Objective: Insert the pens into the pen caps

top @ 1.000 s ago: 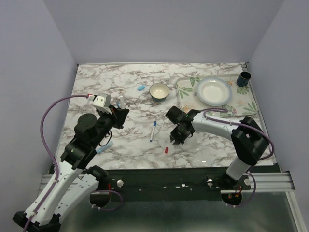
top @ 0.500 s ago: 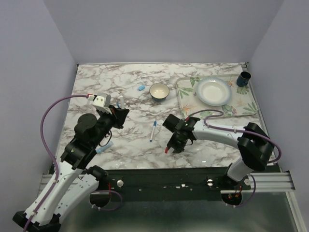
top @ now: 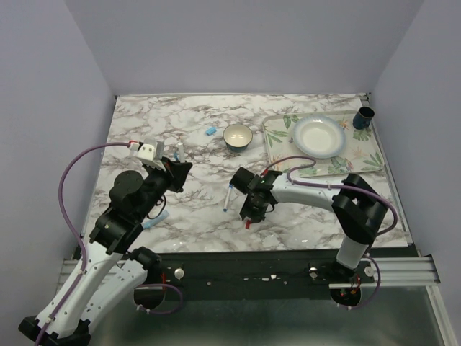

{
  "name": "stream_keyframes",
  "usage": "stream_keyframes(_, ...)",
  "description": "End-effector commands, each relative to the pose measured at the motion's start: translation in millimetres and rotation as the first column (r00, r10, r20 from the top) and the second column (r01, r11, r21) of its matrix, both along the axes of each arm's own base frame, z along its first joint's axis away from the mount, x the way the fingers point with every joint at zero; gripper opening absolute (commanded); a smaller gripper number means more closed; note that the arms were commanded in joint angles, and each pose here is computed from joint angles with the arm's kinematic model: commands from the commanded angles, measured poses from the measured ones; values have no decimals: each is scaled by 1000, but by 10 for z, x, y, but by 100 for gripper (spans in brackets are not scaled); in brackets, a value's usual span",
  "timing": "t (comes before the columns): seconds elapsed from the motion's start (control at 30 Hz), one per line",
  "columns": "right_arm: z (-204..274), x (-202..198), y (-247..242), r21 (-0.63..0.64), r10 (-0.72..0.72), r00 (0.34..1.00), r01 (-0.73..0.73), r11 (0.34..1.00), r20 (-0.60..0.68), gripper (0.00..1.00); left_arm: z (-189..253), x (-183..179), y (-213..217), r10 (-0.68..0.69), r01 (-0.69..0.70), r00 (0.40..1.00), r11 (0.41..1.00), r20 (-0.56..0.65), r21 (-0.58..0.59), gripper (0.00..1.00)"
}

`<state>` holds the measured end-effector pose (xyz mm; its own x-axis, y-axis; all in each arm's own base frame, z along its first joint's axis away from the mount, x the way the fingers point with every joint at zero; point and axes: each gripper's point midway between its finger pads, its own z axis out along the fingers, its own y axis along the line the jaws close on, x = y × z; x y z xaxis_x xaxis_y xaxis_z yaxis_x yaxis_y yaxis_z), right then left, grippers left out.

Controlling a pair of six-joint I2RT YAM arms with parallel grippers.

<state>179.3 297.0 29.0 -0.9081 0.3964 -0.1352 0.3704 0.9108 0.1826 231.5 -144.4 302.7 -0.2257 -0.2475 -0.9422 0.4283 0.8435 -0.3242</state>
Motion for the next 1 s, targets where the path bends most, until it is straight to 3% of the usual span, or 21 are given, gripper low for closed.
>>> stream_keyframes(0.0, -43, 36, -93, -96, 41, 998, -37, 995, 46, 36, 46, 10, 27, 10, -10, 1000, 1000, 21, -1, 0)
stream_keyframes(0.13, -135, 57, -200, -163, 55, 997, -45, 986, 53, 36, 39, 11, 19, 8, -7, 1000, 1000, 19, -2, 0)
stream_keyframes(0.97, -205, -87, -46, -140, 139, 989, -130, 982, 54, 34, 23, 26, 21, 12, -12, 1000, 1000, 14, 3, 0)
